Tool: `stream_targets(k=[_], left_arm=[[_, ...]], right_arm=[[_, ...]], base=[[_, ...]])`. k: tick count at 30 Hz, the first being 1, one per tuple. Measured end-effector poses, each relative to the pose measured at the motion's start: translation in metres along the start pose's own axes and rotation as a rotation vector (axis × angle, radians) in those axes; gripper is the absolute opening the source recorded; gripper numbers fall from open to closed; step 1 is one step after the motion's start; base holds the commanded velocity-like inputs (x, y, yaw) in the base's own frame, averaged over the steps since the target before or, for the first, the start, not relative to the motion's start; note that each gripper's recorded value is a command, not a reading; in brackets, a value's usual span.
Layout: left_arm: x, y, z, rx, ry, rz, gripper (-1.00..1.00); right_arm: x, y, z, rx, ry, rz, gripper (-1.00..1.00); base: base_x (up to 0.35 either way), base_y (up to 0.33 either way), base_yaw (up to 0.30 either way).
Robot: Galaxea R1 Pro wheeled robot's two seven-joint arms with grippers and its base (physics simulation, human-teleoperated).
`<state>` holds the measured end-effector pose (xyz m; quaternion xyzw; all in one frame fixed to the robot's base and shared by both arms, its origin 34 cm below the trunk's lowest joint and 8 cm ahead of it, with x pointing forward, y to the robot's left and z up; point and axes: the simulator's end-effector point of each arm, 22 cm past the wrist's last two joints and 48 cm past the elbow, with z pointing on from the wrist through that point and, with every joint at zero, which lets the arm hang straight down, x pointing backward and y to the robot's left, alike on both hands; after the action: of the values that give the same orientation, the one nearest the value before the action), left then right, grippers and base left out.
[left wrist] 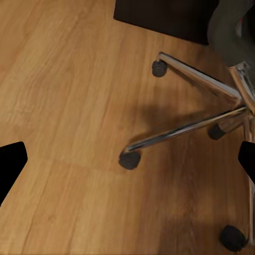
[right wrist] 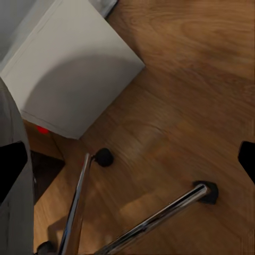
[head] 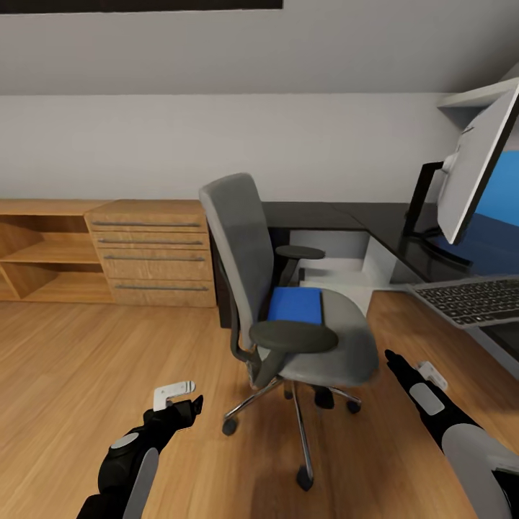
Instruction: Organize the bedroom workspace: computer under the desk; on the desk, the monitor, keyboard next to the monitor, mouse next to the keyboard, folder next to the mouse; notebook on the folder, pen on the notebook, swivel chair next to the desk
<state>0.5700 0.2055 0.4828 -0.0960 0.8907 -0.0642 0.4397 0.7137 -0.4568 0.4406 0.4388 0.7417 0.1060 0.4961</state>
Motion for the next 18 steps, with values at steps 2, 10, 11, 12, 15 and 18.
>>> stream_targets(k=[2, 10, 11, 12, 15, 18], left_arm=[[0.0000, 0.0000, 0.0000, 0.000, 0.000, 0.000, 1.00], [-0.0004, 0.0000, -0.0002, 0.000, -0.001, 0.000, 1.00], [-0.0006, -0.0001, -0.0003, 0.000, -0.002, 0.000, 1.00], [-0.0007, -0.0001, -0.0003, 0.000, -0.002, 0.000, 1.00], [-0.0008, -0.0001, -0.0003, 0.000, -0.002, 0.000, 1.00], [-0.0004, 0.0000, -0.0001, 0.000, 0.000, 0.000, 1.00]], right_arm=[[0.0000, 0.0000, 0.0000, 0.000, 0.000, 0.000, 1.00], [-0.0004, -0.0004, -0.0001, 0.002, -0.001, 0.003, 1.00], [-0.0006, -0.0005, -0.0001, 0.002, -0.002, 0.004, 1.00], [0.0001, 0.0003, -0.0001, 0.000, 0.000, 0.002, 1.00], [0.0014, 0.0009, -0.0001, -0.003, 0.002, 0.000, 1.00], [0.0016, 0.0009, 0.0001, -0.004, 0.002, 0.000, 1.00]], base=[[0.285, 0.000, 0.000], [0.310, 0.000, 0.000], [0.285, 0.000, 0.000], [0.279, 0.000, 0.000], [0.268, 0.000, 0.000], [0.138, 0.000, 0.012]])
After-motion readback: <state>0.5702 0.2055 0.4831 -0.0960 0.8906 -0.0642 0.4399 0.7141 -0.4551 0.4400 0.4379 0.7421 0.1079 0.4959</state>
